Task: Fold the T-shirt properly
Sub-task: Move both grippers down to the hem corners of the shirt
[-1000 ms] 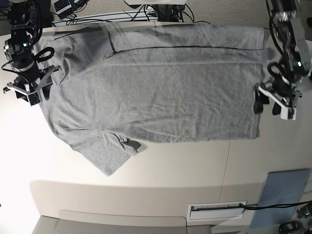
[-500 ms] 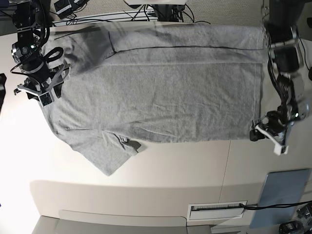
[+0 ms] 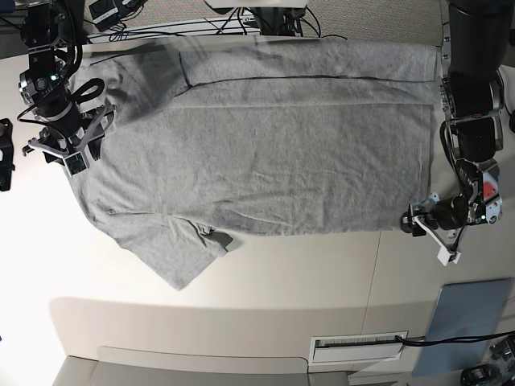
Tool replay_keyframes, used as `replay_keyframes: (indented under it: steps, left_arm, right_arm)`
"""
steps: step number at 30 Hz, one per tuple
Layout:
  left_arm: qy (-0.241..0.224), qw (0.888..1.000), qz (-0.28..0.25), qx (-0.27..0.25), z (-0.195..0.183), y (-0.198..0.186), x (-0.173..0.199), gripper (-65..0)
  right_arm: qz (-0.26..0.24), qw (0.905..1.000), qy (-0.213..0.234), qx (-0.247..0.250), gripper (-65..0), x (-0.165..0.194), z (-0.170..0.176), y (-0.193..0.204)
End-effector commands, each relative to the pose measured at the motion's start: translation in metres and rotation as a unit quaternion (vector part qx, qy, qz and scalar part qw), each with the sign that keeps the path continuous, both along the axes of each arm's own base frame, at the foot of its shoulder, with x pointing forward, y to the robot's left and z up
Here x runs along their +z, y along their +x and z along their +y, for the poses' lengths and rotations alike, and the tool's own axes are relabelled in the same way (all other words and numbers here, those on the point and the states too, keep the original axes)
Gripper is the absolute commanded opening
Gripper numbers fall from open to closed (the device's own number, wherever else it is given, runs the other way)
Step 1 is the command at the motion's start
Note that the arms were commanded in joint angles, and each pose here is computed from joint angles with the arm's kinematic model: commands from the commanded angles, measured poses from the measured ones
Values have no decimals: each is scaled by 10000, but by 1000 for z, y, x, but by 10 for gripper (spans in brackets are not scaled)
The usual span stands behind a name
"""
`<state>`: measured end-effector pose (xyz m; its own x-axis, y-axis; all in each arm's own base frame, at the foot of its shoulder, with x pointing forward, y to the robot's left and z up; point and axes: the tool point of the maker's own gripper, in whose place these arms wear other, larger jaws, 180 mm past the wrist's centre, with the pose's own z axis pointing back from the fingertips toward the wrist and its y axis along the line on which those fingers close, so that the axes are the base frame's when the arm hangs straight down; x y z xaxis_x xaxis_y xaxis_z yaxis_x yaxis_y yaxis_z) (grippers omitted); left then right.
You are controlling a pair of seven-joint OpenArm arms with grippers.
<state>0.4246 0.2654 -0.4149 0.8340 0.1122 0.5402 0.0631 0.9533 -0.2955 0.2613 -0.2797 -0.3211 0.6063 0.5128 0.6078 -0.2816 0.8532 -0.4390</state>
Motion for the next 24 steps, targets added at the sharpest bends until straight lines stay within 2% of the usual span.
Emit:
replay_keyframes:
  steps: [1,6,10,14,20,24]
  left_arm:
    - [-29,9999,-159,-52,4,10,16,-277]
    - [-157,9997,-160,-91,0,9,18,-416]
    - [-157,9997,-185,-84,0,10,18,-635]
    - [-149,9997,-188,-90,-1,10,18,-650]
    - [-195,9989,-258,-328,-7,9,20,-650]
    - [-271,9980,-292,-496,-16,9,20,-650]
  right_arm:
    - [-243,9996,-107,54,-374,14,-3,9]
    - [-318,9994,-107,57,-374,18,-3,13]
    - [-462,9989,-98,69,-374,26,-2,21]
    - [-488,9988,-55,-59,-374,23,-15,39]
    - [-357,9941,991,-276,-374,16,-31,96]
    - [107,9878,1484,-469,-374,5,-34,139]
